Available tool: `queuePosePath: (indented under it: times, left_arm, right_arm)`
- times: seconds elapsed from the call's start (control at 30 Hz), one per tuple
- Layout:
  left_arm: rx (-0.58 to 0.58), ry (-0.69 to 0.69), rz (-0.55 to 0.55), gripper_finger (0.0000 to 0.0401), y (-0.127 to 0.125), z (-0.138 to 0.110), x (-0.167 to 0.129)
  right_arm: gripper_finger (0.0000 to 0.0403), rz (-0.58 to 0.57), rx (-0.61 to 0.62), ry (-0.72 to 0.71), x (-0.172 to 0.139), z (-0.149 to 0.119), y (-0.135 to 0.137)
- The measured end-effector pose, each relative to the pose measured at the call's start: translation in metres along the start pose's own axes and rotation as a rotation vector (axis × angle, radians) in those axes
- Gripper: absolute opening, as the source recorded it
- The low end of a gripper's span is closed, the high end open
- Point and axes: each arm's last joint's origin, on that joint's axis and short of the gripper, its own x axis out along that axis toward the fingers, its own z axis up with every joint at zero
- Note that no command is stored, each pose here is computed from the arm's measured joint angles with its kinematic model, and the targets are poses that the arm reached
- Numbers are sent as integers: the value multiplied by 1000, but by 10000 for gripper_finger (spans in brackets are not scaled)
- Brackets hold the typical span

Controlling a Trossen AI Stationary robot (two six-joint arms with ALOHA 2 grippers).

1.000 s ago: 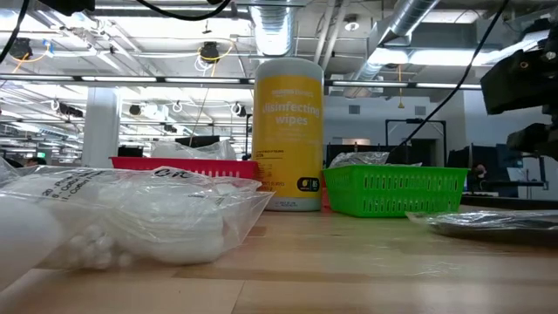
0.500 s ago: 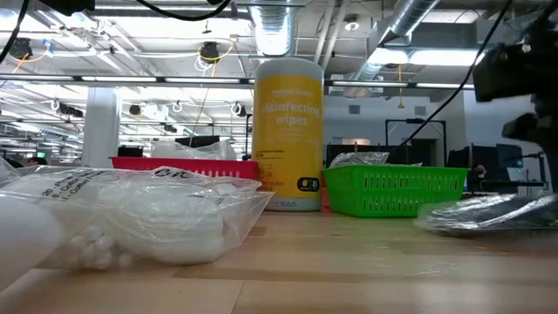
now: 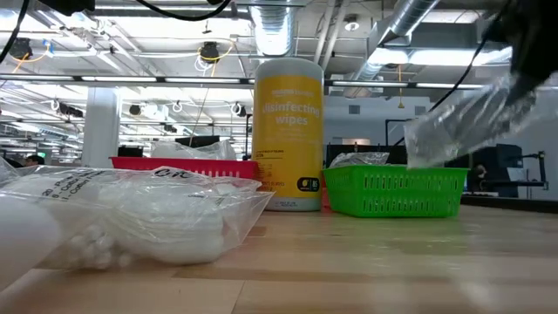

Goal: Pick & Place Travel size toiletries
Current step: Put the black hair brush into the right red bin

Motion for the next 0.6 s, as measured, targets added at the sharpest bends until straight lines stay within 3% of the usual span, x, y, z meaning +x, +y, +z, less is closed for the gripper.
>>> queuePosePath:
  times: [0.23, 0.6]
  left_arm:
    - [0, 0, 0, 76, 0, 0, 0]
    - [0, 0, 0, 76, 0, 0, 0]
  right_arm:
    - [0, -119, -14, -39, -23, 18, -13]
    - [0, -257, -13, -18, -5, 49, -52]
